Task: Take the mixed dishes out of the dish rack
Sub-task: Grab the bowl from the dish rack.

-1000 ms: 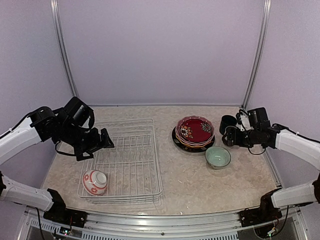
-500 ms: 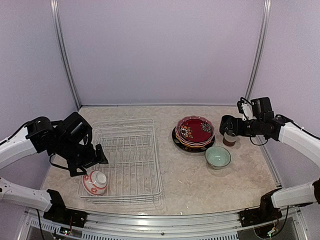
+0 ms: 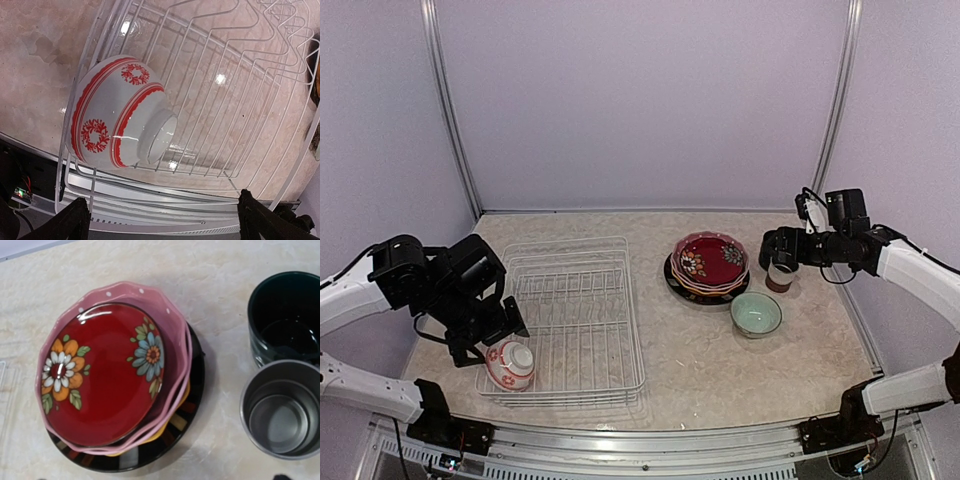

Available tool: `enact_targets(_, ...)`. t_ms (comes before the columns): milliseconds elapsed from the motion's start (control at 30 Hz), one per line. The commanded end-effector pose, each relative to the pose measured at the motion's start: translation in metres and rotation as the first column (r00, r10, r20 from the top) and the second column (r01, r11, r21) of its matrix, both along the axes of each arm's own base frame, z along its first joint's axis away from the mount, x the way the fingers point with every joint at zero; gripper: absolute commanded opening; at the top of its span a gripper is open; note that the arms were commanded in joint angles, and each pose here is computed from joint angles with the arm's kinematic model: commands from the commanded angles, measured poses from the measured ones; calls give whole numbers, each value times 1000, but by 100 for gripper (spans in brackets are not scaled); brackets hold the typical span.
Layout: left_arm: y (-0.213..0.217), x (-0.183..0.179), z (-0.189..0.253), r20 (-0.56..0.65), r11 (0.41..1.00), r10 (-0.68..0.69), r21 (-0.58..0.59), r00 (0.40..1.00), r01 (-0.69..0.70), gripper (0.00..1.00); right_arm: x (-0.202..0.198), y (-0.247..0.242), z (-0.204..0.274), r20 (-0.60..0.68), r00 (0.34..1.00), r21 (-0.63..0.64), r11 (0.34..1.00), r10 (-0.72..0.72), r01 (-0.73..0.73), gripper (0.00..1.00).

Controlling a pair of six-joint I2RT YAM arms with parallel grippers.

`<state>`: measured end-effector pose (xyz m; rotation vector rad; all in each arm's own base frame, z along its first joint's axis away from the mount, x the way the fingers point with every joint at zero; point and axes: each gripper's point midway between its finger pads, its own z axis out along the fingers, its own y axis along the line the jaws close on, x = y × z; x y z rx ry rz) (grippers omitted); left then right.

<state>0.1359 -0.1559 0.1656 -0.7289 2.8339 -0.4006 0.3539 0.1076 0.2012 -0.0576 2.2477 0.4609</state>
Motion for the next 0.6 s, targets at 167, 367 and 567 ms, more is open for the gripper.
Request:
enact_targets(167,15,-3,-24,-51,971,178,170,983,-167,96,-1,1,11,29,999,6,1000,18,-19,96)
enact_targets(367,19,0,-34,-49,944,251,233,967,-233,95,-2,0,9,24,1000,2,1000,15,-15,96)
enact_targets(567,15,0,-48,-75,939,255,256,964,-229,95,-2,0,8,21,1000,1,1000,15,-15,96)
